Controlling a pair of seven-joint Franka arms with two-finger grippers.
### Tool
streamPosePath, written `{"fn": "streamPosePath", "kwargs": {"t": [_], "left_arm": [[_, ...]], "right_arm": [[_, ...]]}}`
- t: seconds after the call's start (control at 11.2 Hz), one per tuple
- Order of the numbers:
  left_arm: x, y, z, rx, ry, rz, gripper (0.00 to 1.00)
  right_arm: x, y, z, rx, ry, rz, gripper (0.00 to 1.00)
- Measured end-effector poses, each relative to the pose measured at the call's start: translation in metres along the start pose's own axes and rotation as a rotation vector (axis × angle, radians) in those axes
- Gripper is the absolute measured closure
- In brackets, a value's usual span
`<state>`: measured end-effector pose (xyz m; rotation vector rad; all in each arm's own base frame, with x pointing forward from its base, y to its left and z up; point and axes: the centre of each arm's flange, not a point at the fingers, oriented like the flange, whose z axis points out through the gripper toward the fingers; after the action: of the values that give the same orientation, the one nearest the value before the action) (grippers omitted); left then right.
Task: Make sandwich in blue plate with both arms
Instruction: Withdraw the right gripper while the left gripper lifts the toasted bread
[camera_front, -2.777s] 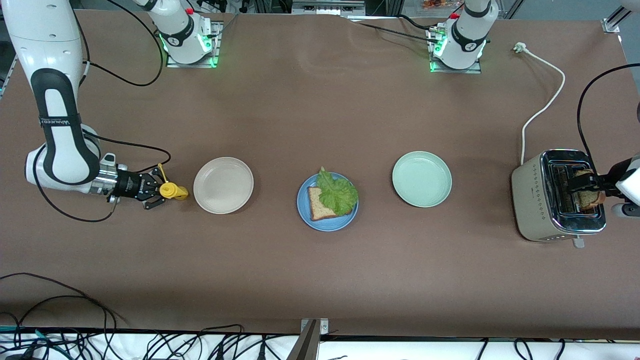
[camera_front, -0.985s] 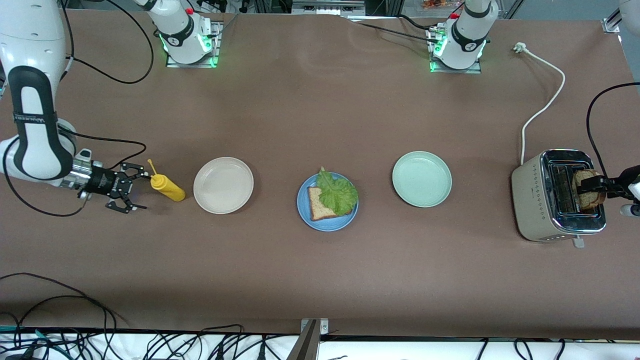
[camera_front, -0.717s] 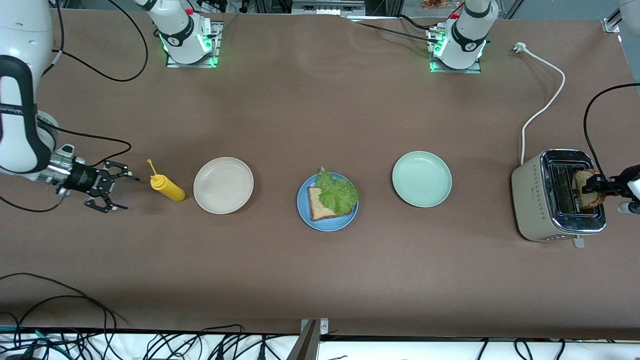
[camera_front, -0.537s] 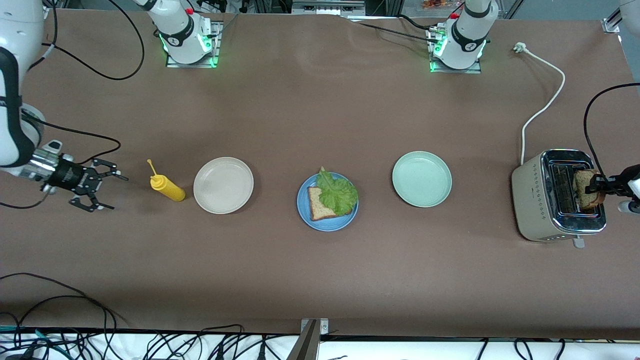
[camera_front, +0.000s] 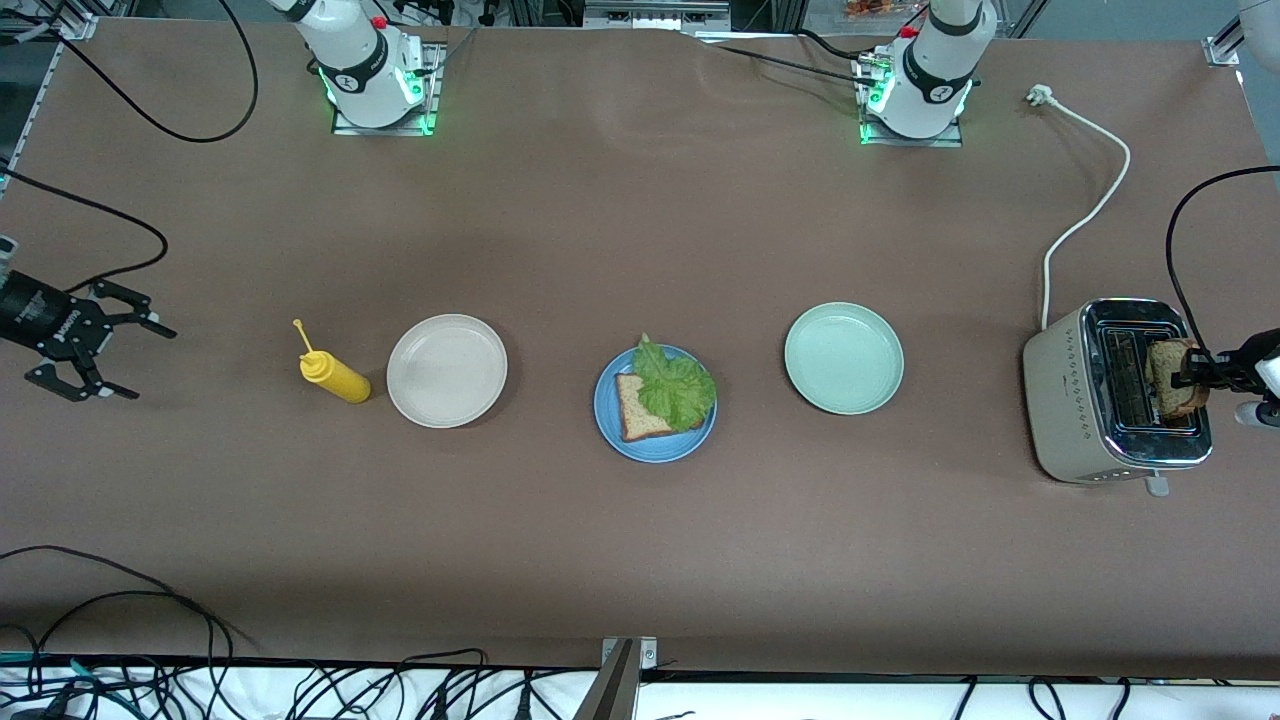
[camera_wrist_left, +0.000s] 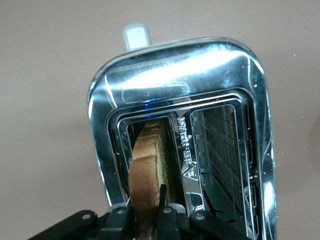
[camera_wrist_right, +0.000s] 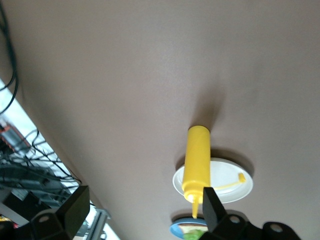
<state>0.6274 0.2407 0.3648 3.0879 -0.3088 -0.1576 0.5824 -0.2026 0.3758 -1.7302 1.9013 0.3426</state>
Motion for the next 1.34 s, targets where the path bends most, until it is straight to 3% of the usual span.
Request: {"fn": "streamPosePath", "kwargs": {"t": [0.45, 0.9, 1.16, 1.34], "left_arm": [[0.009, 0.006, -0.017, 0.02, 0.028, 0.018, 0.89], [0.018, 0.02, -0.059, 0.053, 0.076, 0.054, 0.89], [0.02, 0.024, -0.081, 0.071, 0.088, 0.068, 0.89], [0.017, 0.027, -0.093, 0.068, 0.092, 0.071, 0.89]], "right_arm": [[-0.111, -0.007, -0.04, -0.155, 0.207, -0.362, 0.0], [-0.21, -0.008, -0.018, -0.324, 0.407, -0.673, 0.0], [-0.248, -0.006, -0.01, -0.378, 0.497, -0.794, 0.0], [-0.259, -0.002, -0.016, -0.417, 0.508, -0.92, 0.0]]}}
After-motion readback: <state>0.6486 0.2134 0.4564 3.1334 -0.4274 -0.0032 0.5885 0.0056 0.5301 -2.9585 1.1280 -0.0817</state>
